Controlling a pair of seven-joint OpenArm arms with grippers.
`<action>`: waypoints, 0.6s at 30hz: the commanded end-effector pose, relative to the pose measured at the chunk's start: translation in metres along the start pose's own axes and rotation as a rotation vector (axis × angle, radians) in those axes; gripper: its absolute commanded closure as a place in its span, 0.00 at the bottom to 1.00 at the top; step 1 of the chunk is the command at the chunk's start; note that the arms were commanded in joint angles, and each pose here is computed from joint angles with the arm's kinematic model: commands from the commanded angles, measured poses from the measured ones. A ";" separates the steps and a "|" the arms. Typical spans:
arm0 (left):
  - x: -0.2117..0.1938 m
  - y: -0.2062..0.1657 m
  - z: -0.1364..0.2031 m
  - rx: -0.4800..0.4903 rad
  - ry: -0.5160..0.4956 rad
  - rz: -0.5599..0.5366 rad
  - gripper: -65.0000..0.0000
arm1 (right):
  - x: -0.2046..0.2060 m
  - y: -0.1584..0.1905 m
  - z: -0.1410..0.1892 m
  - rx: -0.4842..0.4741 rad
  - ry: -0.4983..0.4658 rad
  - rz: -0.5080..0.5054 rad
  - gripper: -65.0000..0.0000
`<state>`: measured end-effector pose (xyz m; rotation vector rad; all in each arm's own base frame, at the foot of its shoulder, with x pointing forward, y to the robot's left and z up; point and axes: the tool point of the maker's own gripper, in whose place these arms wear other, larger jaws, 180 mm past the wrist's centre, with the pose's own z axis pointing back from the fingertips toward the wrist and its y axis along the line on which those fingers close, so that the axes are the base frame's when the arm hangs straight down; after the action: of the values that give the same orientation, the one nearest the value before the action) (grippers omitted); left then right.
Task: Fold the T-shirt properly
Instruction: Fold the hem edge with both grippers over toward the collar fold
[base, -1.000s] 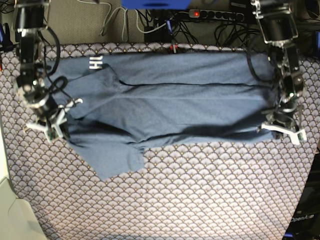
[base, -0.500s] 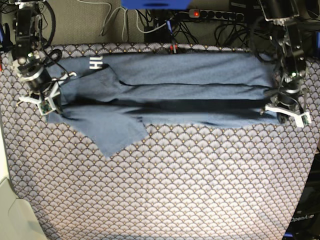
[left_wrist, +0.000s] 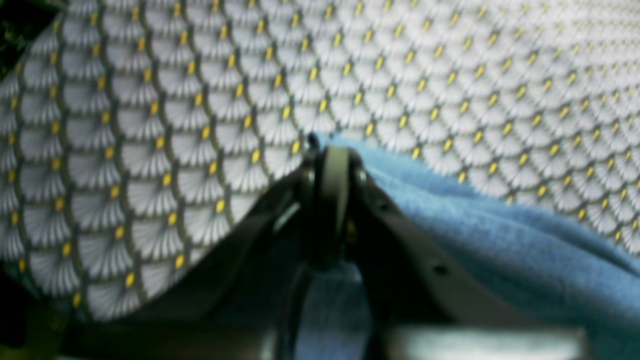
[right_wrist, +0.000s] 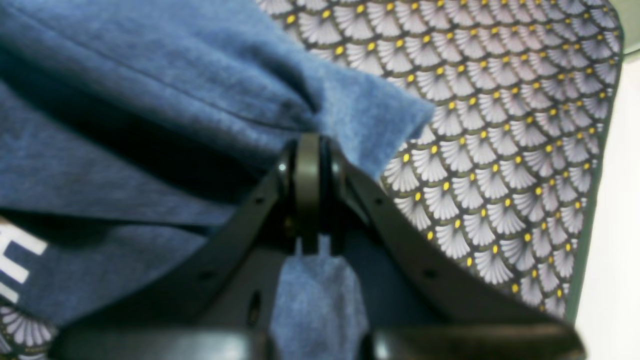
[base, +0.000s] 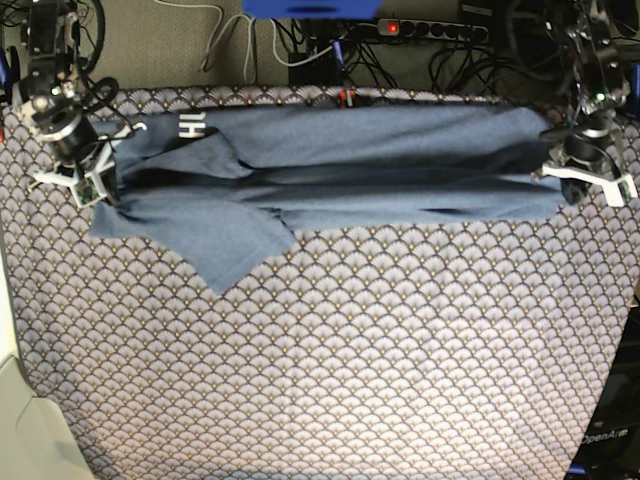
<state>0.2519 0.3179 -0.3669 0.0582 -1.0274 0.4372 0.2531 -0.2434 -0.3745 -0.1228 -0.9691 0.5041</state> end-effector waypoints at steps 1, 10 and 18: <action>0.015 0.002 0.002 -0.003 -0.048 -0.018 0.99 | 0.004 -0.005 0.006 -0.007 -0.027 0.015 1.00; 0.009 0.001 0.002 -0.006 -0.032 -0.028 0.99 | -0.013 0.008 0.017 0.024 -0.008 0.006 1.00; 0.008 0.008 0.000 0.003 -0.021 -0.037 0.99 | -0.020 -0.019 0.017 -0.036 0.011 0.005 1.00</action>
<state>0.2450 0.3204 -0.3768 0.0649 -0.9907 0.4235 0.2285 -0.2625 -0.3873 -0.1268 -0.9297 0.4834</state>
